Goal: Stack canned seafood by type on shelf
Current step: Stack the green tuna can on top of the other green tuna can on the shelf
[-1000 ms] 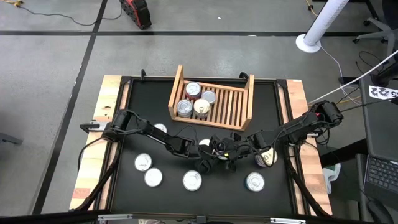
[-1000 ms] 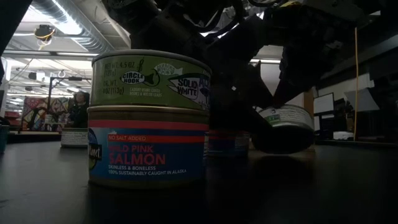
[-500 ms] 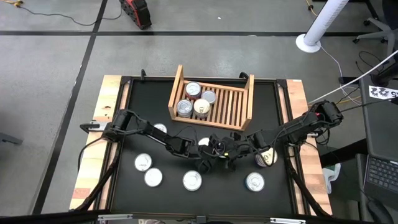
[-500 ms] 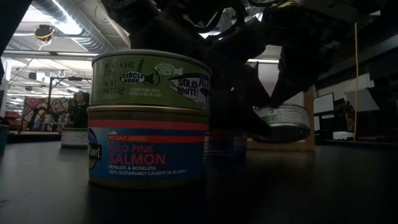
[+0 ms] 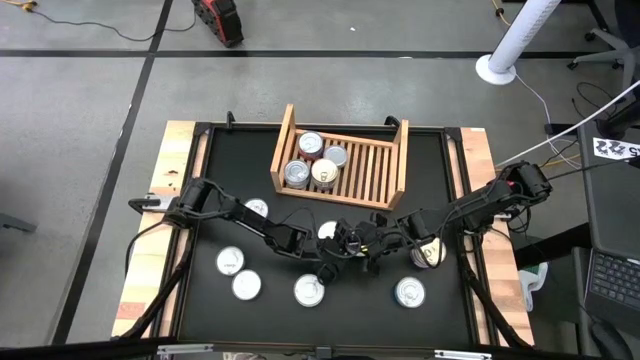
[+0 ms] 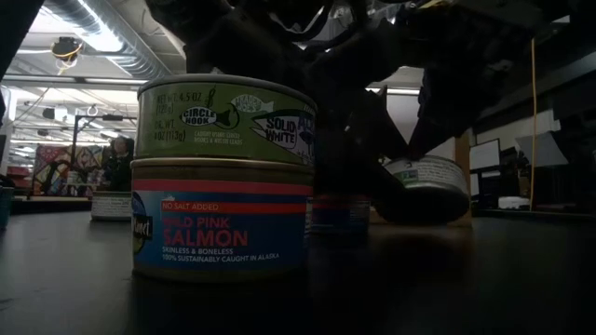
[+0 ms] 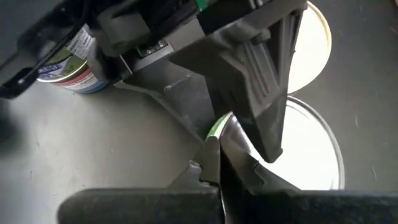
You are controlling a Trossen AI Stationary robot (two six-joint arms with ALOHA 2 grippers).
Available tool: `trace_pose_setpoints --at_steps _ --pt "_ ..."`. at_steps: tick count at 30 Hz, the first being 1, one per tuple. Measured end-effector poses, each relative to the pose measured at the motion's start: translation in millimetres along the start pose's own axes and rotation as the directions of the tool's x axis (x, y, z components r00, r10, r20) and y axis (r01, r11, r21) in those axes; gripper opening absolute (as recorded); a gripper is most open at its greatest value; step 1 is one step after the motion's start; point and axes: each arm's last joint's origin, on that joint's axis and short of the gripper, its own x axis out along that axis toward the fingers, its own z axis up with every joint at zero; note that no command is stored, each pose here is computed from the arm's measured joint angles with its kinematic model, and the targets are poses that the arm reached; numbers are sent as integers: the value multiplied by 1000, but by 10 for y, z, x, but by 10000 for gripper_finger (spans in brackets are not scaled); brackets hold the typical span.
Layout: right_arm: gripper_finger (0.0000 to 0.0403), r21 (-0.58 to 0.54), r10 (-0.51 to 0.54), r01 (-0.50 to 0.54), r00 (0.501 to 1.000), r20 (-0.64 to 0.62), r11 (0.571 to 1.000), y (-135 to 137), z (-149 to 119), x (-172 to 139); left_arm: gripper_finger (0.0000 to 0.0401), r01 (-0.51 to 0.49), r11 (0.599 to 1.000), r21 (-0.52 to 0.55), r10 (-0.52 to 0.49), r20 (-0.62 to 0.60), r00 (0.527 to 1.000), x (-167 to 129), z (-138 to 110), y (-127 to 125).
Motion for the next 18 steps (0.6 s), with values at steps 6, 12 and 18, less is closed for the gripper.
trace_pose_setpoints --at_steps 6,12,18 --pt "0 3 3 -3 1000 -3 1000 1 -2 0 239 -17 1000 2 17 -14 1000 -8 7 -9" --pt "0 3 3 -3 1000 -3 1000 1 -2 0 239 -20 1000 2 20 -17 1000 -8 6 -8" --pt "0 3 3 -2 1000 -5 1000 1 -3 0 239 -23 1000 16 23 -15 1000 -27 33 -38"
